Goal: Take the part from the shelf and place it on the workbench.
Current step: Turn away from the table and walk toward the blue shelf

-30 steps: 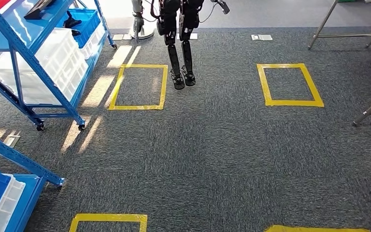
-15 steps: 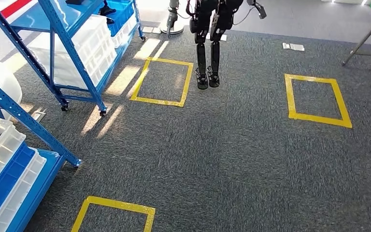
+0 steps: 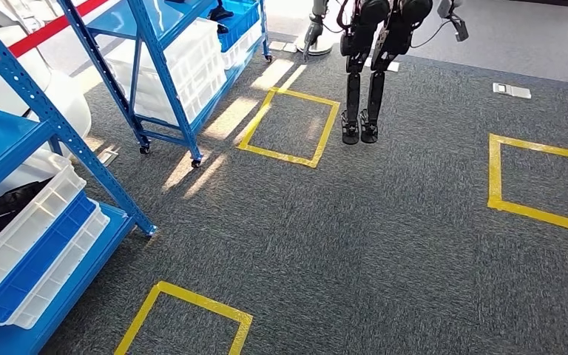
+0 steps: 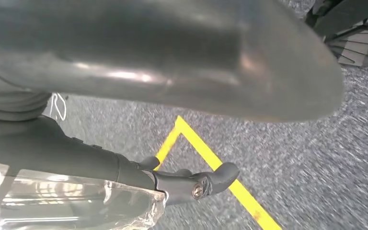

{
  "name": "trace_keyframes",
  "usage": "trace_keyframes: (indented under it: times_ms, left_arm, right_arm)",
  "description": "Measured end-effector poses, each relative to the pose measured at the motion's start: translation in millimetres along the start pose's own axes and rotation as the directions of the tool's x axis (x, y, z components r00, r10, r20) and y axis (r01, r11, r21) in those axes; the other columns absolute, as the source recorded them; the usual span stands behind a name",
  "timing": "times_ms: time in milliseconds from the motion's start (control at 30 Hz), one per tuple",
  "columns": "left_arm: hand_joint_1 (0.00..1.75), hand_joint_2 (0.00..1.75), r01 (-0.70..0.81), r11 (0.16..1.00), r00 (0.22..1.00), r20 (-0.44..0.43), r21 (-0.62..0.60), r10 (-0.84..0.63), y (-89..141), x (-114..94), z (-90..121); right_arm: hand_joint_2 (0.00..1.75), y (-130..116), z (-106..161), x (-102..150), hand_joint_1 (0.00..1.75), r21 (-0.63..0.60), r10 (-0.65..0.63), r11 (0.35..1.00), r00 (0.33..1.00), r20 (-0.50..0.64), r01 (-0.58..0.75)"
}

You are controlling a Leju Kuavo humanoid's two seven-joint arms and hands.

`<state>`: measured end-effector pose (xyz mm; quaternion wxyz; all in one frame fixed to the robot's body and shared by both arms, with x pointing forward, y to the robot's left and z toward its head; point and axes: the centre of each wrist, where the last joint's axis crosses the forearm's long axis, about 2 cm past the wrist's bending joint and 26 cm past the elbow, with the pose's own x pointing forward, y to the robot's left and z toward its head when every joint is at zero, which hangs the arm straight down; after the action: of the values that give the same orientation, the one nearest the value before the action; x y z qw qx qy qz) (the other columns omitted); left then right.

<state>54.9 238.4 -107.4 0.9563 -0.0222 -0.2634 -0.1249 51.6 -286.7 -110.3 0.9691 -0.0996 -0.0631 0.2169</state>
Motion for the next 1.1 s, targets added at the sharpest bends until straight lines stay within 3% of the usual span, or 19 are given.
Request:
trace_keyframes:
  times_ms: [1100]
  left_arm:
    - [0.00, 0.00, 0.000, 1.000, 1.000, 0.000, -0.001, 0.000, 1.0, 0.8, -0.4]
  right_arm:
    - [0.00, 3.5, 0.6, 1.5, 0.00, 0.025, 0.023, 0.999, 0.999, 0.023, -0.023]
